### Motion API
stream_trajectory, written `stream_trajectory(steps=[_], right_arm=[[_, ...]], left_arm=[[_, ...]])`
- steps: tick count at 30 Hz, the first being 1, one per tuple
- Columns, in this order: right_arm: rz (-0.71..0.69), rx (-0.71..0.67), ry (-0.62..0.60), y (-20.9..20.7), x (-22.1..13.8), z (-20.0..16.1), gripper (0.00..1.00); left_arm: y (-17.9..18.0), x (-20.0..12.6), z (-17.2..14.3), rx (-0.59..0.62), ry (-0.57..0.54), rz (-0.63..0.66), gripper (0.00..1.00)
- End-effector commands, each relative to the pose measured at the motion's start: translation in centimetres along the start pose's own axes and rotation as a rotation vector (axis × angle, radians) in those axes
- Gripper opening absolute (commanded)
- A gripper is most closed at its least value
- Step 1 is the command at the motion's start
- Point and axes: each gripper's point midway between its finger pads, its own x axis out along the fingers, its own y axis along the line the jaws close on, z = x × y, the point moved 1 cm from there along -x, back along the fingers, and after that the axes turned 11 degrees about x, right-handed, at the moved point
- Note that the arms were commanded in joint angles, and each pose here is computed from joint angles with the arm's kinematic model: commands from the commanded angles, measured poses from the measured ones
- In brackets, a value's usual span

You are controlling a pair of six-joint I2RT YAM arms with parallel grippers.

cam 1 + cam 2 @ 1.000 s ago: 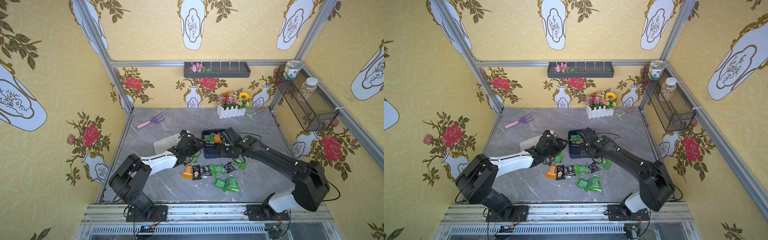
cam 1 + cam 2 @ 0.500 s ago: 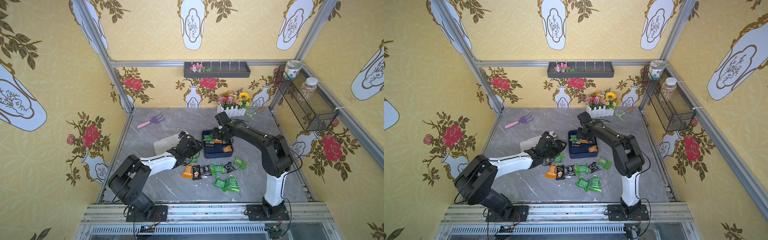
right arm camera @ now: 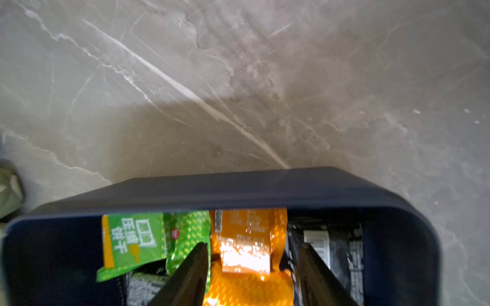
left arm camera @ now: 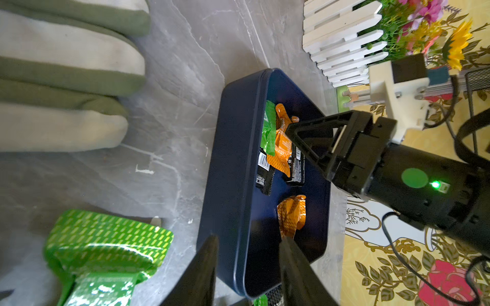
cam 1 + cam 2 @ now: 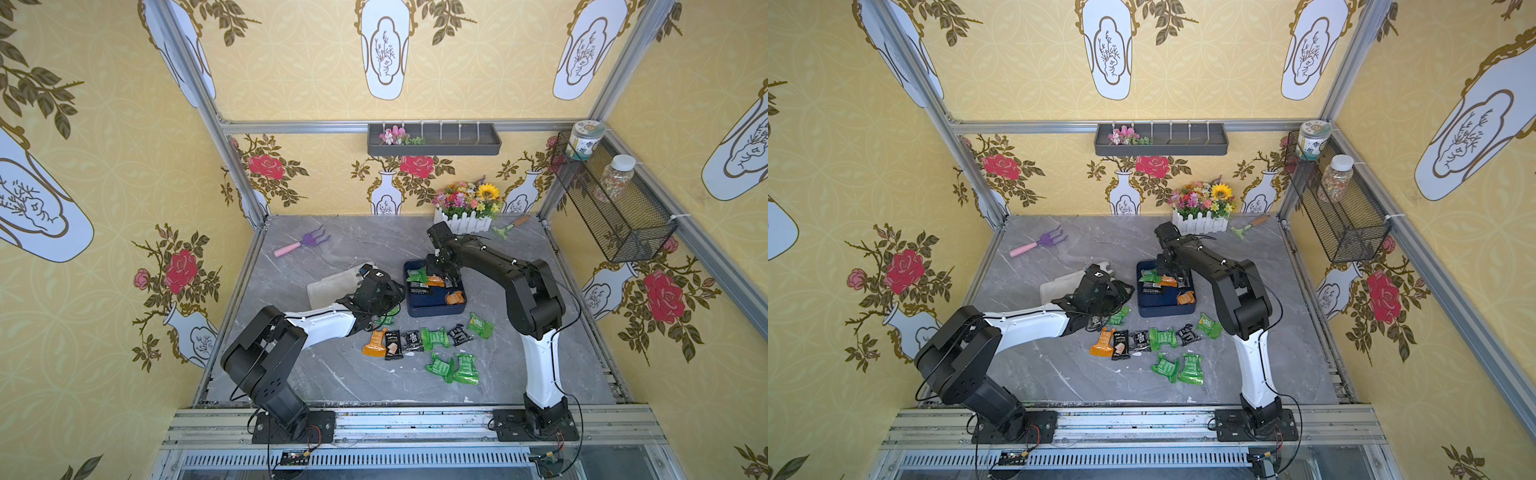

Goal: Take the cookies out of the storage box
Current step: Pick up the cookie from the storage box.

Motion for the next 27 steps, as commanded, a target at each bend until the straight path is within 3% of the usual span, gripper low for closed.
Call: stream_trajectory(steps=[1, 12, 17, 27], right_arm=[[-0.011, -0.031, 0.001, 0.0, 0.5, 0.1, 0.58], [-0.038, -0.06, 0.046, -0.5, 2.5, -0.8, 0.58], [-0.063, -0.061, 0.066, -1.0, 3.2, -1.4, 0.52], [-0.024, -0.063, 0.002, 0.2, -0.1, 0.5, 0.39]], left_arm=[[-0.2, 0.2, 0.1, 0.001, 0.0, -0.009, 0.43], [-0.4, 0.4, 0.0, 0.001, 0.005, -0.012, 0.43], [-0.4, 0.4, 0.1, 0.003, 0.004, -0.011, 0.43], [-0.4, 0.3, 0.2, 0.003, 0.001, -0.011, 0.43]])
